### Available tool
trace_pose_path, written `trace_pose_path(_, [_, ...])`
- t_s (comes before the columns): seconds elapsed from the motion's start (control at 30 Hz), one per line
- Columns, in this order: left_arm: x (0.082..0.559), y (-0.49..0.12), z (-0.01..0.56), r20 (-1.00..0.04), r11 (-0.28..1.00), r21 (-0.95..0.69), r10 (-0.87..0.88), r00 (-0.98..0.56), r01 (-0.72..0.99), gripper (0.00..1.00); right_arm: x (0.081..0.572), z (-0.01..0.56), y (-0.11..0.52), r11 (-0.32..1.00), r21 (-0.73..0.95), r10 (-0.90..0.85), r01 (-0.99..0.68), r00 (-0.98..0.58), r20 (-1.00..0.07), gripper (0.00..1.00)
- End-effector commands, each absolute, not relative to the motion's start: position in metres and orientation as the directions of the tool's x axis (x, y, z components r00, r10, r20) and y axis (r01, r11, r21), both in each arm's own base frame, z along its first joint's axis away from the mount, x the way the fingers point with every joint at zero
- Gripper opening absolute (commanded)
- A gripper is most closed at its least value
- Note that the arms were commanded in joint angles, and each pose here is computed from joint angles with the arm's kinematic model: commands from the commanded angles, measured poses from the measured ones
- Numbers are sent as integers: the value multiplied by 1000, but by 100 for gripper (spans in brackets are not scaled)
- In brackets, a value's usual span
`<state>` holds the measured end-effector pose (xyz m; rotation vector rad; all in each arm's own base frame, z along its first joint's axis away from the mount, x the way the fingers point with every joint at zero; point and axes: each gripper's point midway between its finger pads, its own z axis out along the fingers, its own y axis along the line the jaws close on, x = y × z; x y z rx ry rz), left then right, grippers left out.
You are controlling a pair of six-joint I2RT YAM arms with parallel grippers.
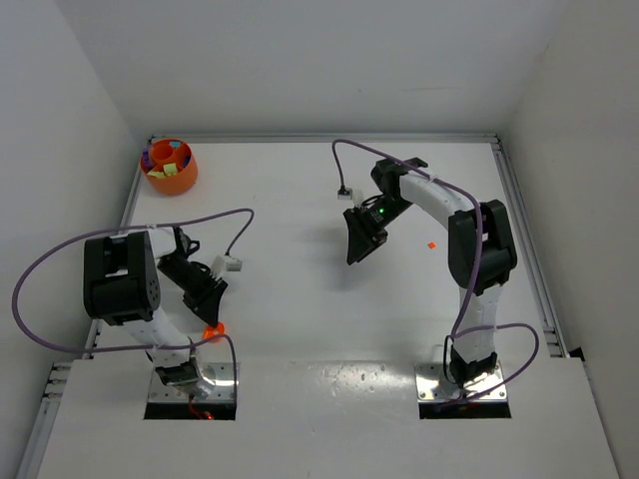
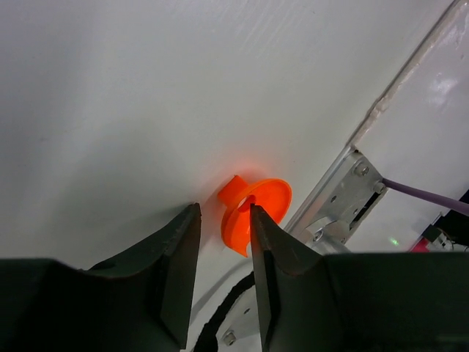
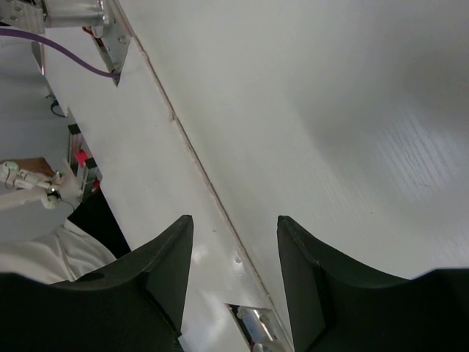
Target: Sort the legos into containers by color
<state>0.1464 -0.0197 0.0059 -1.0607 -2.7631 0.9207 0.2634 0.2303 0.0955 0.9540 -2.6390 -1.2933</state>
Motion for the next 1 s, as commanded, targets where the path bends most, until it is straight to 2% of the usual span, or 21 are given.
trace_pose_path(0.0, [150,-27,7,-186,552,-548,653,-735,629,39,273,102,233,441,716,-555,-542,-791,-257,50])
trace_pose_path(0.1, [151,-27,5,-185,548,-538,665,-724,641,30,273,101,232,447,710,-557,-544,-790,-255,49])
trace_pose_path(0.13, [151,-28,5,-185,542,-538,671,-718,646,19,273,101,232,447,710,-557,-544,-790,-255,49])
trace_pose_path(0.2, [150,-28,4,-178,541,-546,671,-720,640,9,273,101,232,447,710,-557,-544,-790,-255,48])
trace_pose_path(0.23, [150,-28,4,-183,535,-544,676,-714,646,0,273,101,232,447,710,-557,-544,-790,-255,48])
trace_pose_path(0.4, [145,-32,10,-192,526,-570,662,-725,631,0,273,98,232,444,711,-562,-545,-788,-253,47])
trace_pose_path(0.5, [165,-31,31,-263,529,-567,610,-747,631,0,273,101,232,441,707,-561,-552,-785,-263,45])
trace_pose_path(0.6, [208,-23,66,-362,560,-483,572,-736,673,0,277,102,230,452,704,-542,-549,-795,-272,45])
trace_pose_path(0.7, [266,-3,117,-489,646,-318,515,-704,694,0,284,105,233,453,694,-527,-559,-796,-297,45])
trace_pose_path(0.8, [330,30,172,-615,767,-120,440,-654,630,0,293,105,233,487,658,-507,-575,-799,-323,45])
trace_pose_path(0.9, [372,68,216,-689,880,35,364,-627,474,0,307,107,233,521,619,-486,-588,-800,-351,45])
trace_pose_path(0.97, [406,89,240,-739,908,144,363,-567,394,0,318,115,235,527,588,-478,-614,-786,-392,45])
